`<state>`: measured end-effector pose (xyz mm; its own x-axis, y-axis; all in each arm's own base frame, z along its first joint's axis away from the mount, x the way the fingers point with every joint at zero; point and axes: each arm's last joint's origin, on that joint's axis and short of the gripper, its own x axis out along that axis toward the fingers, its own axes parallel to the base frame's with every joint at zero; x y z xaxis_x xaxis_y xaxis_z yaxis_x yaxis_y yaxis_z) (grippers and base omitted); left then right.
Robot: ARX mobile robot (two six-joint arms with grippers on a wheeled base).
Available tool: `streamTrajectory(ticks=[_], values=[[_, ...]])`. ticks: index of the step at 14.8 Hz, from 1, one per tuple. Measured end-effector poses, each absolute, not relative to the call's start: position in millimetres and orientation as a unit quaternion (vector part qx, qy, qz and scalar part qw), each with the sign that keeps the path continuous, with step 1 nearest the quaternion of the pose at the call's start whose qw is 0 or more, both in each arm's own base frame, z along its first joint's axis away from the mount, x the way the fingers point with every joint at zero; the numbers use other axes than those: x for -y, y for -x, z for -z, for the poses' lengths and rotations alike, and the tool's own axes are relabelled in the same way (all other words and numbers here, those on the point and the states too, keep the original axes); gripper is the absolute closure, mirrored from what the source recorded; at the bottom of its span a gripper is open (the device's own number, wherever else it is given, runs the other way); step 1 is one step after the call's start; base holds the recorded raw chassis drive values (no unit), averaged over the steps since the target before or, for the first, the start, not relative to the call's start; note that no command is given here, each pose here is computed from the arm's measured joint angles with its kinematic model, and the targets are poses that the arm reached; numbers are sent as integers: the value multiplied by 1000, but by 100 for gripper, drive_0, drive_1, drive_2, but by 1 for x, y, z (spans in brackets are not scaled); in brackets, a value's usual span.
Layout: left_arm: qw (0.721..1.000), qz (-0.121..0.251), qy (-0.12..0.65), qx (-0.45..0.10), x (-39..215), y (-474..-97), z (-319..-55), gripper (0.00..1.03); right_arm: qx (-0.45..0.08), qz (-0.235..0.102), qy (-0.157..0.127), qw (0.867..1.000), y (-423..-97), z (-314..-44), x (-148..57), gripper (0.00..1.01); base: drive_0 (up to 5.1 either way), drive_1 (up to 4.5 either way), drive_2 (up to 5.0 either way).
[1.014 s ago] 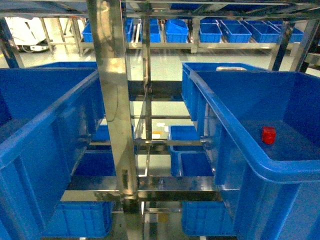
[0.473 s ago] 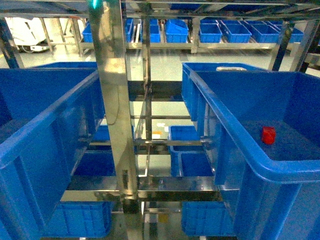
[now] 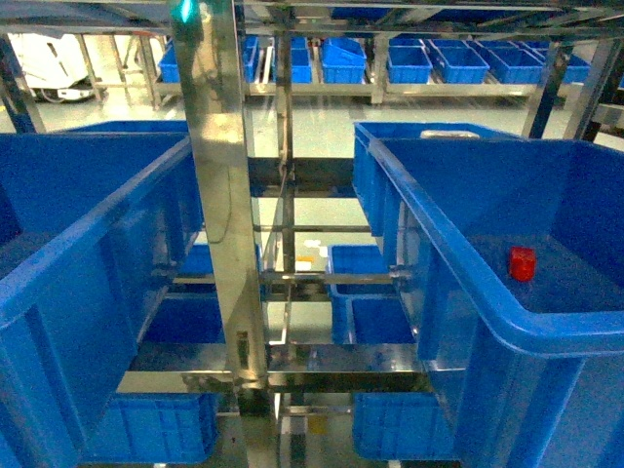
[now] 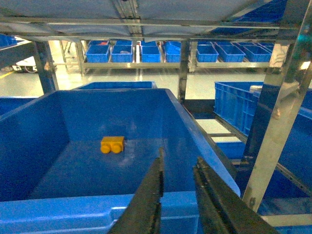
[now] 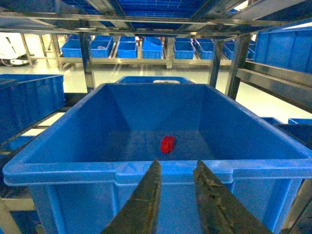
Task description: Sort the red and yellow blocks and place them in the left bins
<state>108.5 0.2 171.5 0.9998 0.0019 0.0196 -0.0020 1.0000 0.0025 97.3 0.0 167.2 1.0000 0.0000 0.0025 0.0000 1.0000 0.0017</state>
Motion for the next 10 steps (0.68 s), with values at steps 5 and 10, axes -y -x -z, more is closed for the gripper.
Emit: streamTrajectory(ticks=[5, 10], values=[[1000, -1, -1, 10, 0, -109, -171, 52, 1, 0, -1, 1000, -97, -167, 0, 47, 0, 0, 0], [1000, -1, -1, 10, 0, -109, -171, 5, 1, 0, -1, 1000, -97, -167, 0, 3, 0, 0, 0]])
